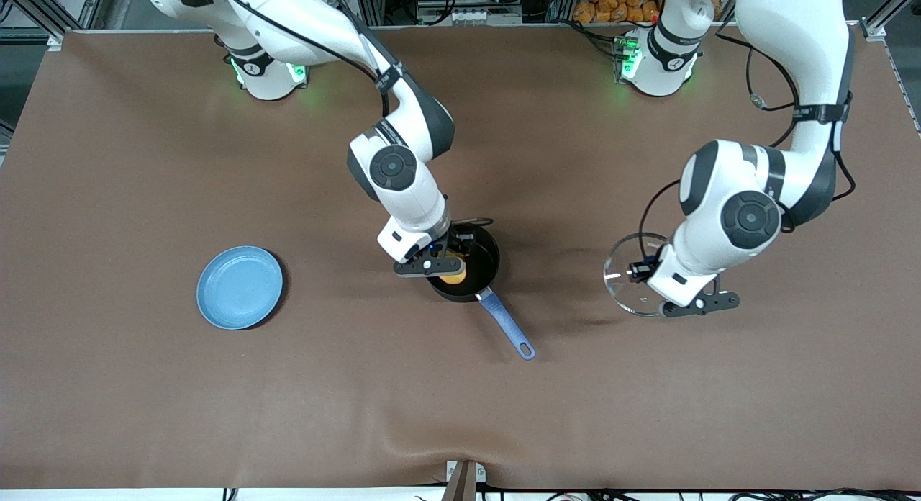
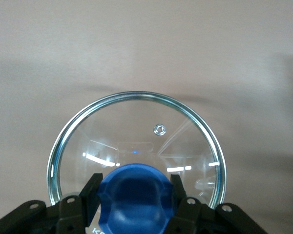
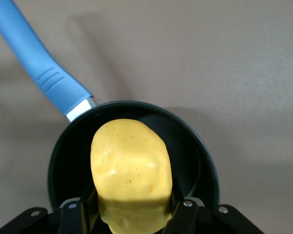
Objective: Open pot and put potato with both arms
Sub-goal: 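Lower the potato into the pot while the left gripper lowers the lid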
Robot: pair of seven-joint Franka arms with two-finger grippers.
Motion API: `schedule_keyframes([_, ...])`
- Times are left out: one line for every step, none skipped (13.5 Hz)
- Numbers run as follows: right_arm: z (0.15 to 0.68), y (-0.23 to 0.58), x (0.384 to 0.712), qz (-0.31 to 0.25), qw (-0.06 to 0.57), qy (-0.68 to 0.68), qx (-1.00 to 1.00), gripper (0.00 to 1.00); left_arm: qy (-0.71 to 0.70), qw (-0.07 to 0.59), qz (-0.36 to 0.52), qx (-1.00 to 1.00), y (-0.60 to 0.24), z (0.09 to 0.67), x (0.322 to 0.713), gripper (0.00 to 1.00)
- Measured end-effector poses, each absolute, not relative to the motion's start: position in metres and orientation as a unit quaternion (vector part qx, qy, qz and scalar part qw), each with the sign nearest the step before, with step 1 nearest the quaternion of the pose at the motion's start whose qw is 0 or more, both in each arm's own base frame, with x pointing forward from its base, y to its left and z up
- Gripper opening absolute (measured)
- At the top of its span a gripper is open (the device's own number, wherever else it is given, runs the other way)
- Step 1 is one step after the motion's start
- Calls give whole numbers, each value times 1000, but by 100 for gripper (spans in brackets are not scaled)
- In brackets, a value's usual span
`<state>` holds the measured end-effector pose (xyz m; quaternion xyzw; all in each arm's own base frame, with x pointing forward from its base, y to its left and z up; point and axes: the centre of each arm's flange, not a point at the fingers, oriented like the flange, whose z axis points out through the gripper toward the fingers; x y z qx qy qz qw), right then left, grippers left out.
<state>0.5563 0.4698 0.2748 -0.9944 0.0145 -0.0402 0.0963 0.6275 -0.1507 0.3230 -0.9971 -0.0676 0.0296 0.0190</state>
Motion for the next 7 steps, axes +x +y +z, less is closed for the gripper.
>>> schedule_keyframes([265, 471, 557, -41, 96, 17, -994, 59, -68, 18, 28, -997, -141, 313, 627, 60])
schedule_keyframes([257, 472, 557, -40, 94, 19, -995, 59, -69, 17, 25, -997, -133, 304, 626, 60])
schedule_keyframes([251, 473, 557, -40, 94, 22, -995, 59, -68, 16, 18, -997, -126, 296, 624, 60])
schedule_keyframes([246, 475, 556, -40, 94, 24, -994, 59, -64, 13, 10, -998, -121, 285, 621, 60])
schedule_keyframes([240, 478, 554, -39, 93, 25, -995, 59, -61, 12, 3, -998, -115, 274, 617, 60])
schedule_keyframes([236, 480, 551, -39, 93, 28, -995, 59, -54, 11, -1, -998, -106, 263, 614, 60])
schedule_keyframes([231, 483, 549, -40, 93, 28, -994, 59, -44, 12, -2, -999, -94, 254, 613, 60])
